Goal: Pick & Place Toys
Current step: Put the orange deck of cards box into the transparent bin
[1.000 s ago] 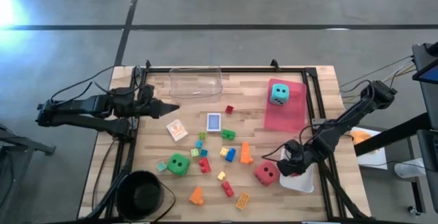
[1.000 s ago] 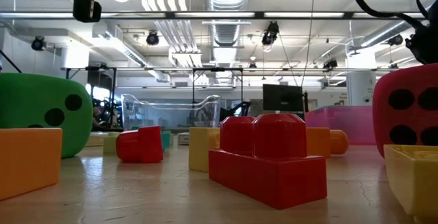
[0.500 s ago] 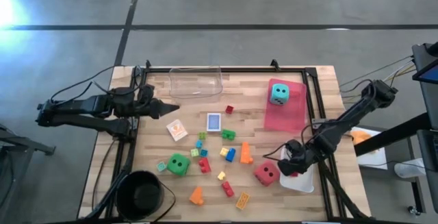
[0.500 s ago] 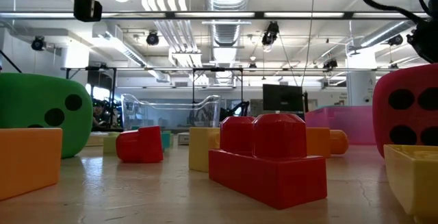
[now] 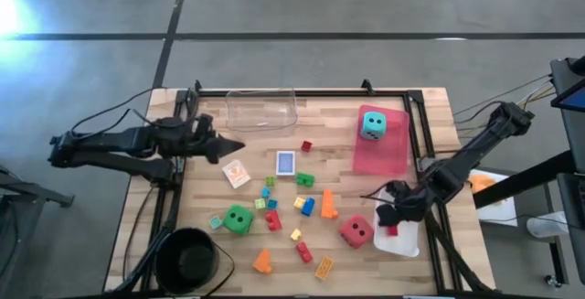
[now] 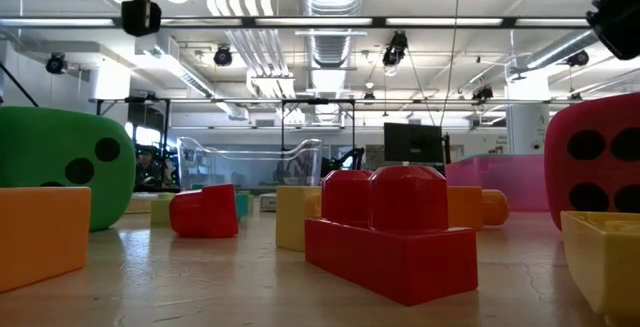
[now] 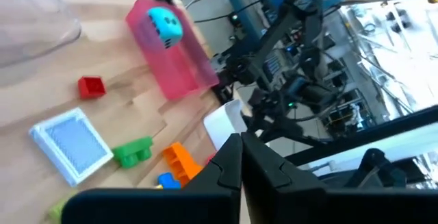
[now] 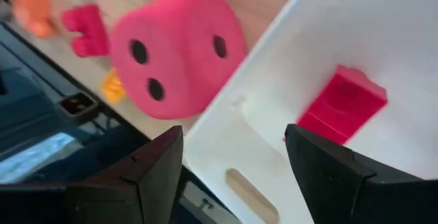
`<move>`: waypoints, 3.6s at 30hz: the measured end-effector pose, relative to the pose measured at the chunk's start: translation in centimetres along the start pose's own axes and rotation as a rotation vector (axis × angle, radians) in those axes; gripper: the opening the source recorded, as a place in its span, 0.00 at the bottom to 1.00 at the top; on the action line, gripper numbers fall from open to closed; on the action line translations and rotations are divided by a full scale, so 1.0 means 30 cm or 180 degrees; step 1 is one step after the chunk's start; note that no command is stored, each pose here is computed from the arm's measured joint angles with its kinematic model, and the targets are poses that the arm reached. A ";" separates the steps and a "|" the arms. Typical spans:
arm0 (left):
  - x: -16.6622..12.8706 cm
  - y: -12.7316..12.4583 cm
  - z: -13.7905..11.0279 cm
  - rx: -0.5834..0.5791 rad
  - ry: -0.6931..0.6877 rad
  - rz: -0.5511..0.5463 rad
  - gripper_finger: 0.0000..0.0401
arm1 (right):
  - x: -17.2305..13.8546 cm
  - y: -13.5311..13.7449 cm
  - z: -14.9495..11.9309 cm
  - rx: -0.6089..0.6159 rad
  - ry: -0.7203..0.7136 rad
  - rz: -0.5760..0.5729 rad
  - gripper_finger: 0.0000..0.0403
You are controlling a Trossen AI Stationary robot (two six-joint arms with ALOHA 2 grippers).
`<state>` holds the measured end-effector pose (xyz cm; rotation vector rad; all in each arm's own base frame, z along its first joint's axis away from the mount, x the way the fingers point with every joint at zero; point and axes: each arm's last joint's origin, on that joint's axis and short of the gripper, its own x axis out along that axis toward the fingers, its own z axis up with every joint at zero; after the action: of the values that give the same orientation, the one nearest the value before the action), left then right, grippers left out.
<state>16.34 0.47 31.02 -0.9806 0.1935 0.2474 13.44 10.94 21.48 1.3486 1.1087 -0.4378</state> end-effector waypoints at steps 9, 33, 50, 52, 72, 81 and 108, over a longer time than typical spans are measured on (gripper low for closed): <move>0.066 0.019 -0.020 -0.0042 0.0143 0.0240 0.41 | -0.016 0.008 0.008 -0.0154 -0.0271 0.0222 0.62; 0.084 0.096 -0.068 -0.1740 0.0331 0.1263 0.59 | -0.019 0.031 0.004 -0.0484 -0.0334 0.0461 0.62; 0.217 0.144 -0.003 -0.1493 0.0531 0.3389 0.59 | -0.031 0.050 0.002 -0.0592 -0.0422 0.0705 0.62; 0.249 0.172 -0.006 -0.1589 0.0561 0.3546 0.59 | -0.031 0.053 0.003 -0.0592 -0.0467 0.0740 0.62; 0.393 0.328 -0.087 -0.2112 0.0743 0.4241 0.59 | -0.038 0.075 0.004 -0.0686 -0.0697 0.0989 0.62; 0.377 0.394 -0.142 -0.2338 0.0817 0.4267 0.59 | -0.039 0.077 0.003 -0.0674 -0.0685 0.1011 0.62; 0.377 0.408 -0.144 -0.2420 0.0769 0.4220 0.59 | -0.040 0.083 0.001 -0.0744 -0.0686 0.1068 0.62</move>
<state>23.33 4.71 15.86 -1.5106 1.0242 1.4967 14.90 11.11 23.84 1.2190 0.7146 -0.1939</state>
